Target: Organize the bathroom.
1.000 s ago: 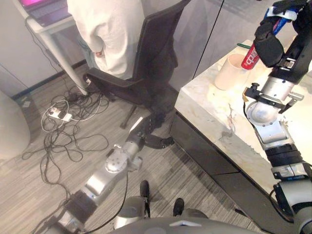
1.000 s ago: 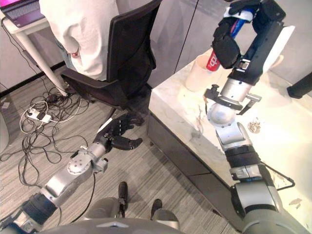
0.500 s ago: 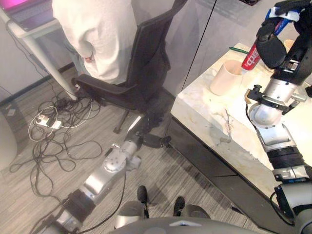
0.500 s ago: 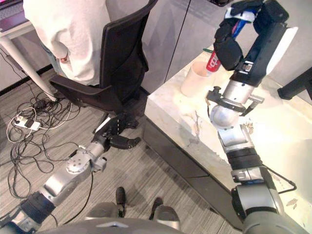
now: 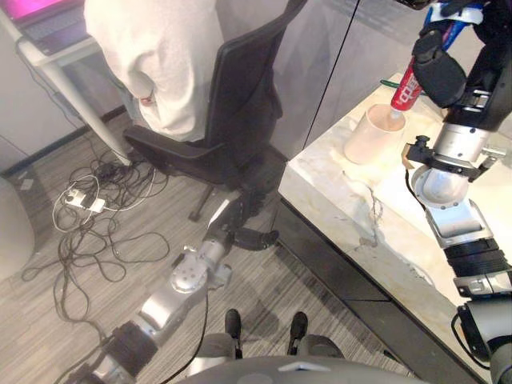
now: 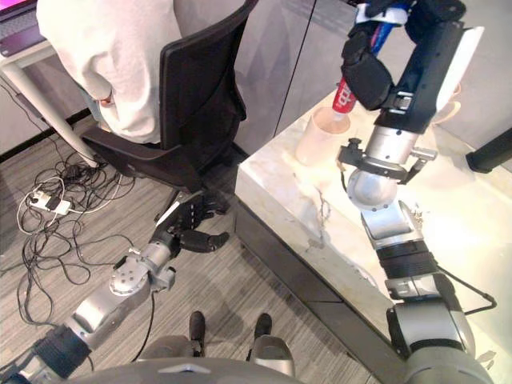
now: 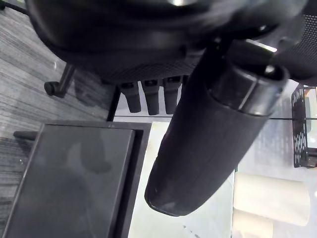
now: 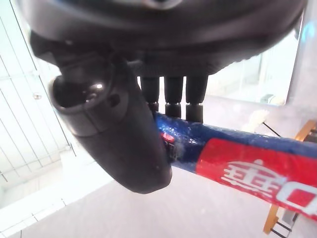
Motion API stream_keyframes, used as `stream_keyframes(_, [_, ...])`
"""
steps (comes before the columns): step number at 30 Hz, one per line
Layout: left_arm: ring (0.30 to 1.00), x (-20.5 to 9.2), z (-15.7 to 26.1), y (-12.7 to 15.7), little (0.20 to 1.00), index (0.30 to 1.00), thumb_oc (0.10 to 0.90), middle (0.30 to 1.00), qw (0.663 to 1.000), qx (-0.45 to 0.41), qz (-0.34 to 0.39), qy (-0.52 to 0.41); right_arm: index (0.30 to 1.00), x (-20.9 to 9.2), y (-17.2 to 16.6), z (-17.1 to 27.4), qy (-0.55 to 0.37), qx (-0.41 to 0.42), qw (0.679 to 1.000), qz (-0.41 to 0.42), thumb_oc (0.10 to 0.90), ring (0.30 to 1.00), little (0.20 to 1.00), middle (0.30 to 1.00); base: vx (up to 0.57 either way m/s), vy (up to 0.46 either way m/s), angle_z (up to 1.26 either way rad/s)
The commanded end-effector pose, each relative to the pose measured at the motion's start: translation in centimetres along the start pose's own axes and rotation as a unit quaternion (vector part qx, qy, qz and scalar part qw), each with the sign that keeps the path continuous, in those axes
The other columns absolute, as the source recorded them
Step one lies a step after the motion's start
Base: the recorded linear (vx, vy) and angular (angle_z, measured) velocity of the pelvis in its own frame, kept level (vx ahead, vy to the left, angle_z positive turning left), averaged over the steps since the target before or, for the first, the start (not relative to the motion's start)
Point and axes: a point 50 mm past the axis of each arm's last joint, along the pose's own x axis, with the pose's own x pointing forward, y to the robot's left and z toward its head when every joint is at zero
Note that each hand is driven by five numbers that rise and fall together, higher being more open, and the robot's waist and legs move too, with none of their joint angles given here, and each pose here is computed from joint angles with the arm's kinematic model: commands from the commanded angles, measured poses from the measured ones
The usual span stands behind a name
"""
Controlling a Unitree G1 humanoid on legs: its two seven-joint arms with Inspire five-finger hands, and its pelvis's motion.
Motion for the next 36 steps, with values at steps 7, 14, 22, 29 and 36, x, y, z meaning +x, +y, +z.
stream_keyframes(7, [0.9, -0.2, 2.5, -1.8, 0.9, 0.9, 0.8, 0.9, 0.995, -0.024, -0.041, -0.093, 0.3, 2.3, -0.6, 1.0, -0.035, 0.024, 0.999, -0.027, 0.4, 0.3, 0.3, 0.3, 0.11, -0.036, 0.05])
stream_keyframes(14, [0.9, -0.5, 2.0, -1.6, 0.9, 0.9, 0.8, 0.9, 0.996, -0.027, -0.032, -0.082, 0.3, 1.6, -0.8, 0.5, -0.019, 0.021, 0.999, -0.035, 0.4, 0.3, 0.3, 0.3, 0.07, -0.026, 0.01])
stream_keyframes(22, [0.9, -1.0, 1.5, -1.5, 0.9, 0.9, 0.8, 0.9, 0.997, -0.028, -0.029, -0.071, 0.3, 2.1, -2.3, -0.6, 0.009, 0.009, 0.995, -0.096, 0.4, 0.3, 0.3, 0.3, 0.05, -0.044, 0.02])
stream_keyframes(29, [0.9, -1.5, 1.1, -1.5, 0.9, 0.9, 0.8, 0.9, 0.997, -0.035, -0.027, -0.064, 0.3, 2.2, -3.0, -1.5, 0.034, 0.003, 0.992, -0.119, 0.4, 0.3, 0.3, 0.3, 0.06, -0.012, 0.02])
stream_keyframes(36, [0.9, -1.7, 1.1, -1.7, 0.9, 0.9, 0.8, 0.9, 0.997, -0.03, -0.033, -0.065, 0.3, 2.4, -2.8, -0.4, 0.001, 0.013, 0.992, -0.126, 0.4, 0.3, 0.3, 0.3, 0.02, -0.037, 0.05])
